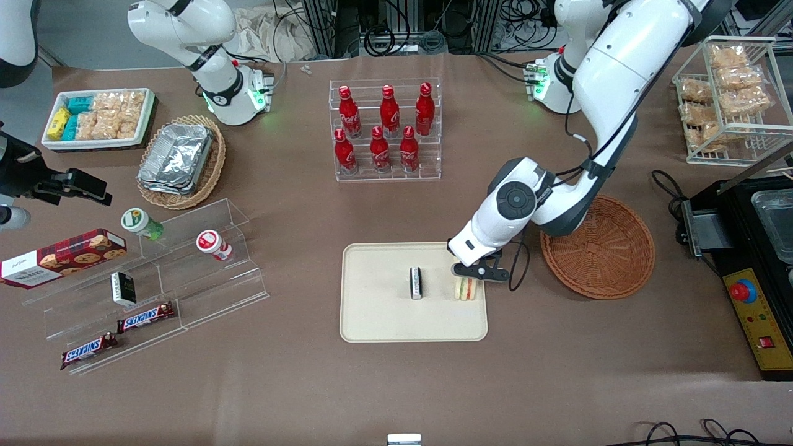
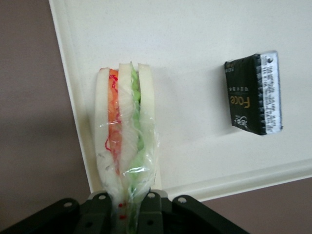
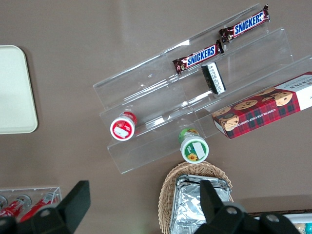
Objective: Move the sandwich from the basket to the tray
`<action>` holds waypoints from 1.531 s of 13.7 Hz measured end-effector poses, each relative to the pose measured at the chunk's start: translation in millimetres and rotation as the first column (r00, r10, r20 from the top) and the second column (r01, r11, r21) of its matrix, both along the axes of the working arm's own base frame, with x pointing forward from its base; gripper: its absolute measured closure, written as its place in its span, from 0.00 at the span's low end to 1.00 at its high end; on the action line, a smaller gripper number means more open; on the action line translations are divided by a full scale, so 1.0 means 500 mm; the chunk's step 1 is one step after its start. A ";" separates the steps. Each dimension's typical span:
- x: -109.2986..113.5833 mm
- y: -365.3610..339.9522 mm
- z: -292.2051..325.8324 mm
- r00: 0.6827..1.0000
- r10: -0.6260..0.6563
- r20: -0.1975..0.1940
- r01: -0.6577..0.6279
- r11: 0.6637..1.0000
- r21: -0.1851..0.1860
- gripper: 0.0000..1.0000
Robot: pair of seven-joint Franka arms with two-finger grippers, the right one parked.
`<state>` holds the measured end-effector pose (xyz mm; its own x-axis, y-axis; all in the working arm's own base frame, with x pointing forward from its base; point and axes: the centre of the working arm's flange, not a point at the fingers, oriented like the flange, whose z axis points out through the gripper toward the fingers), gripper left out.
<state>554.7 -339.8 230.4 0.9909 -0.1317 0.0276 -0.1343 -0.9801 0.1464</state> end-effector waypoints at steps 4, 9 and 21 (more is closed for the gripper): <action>0.013 -0.003 -0.006 1.000 0.004 0.005 -0.004 1.000 -0.010 0.66; 0.030 -0.006 0.021 0.999 0.041 0.023 -0.040 0.999 -0.019 0.16; -0.004 0.330 0.658 0.990 0.084 -0.114 -0.055 0.971 0.231 0.00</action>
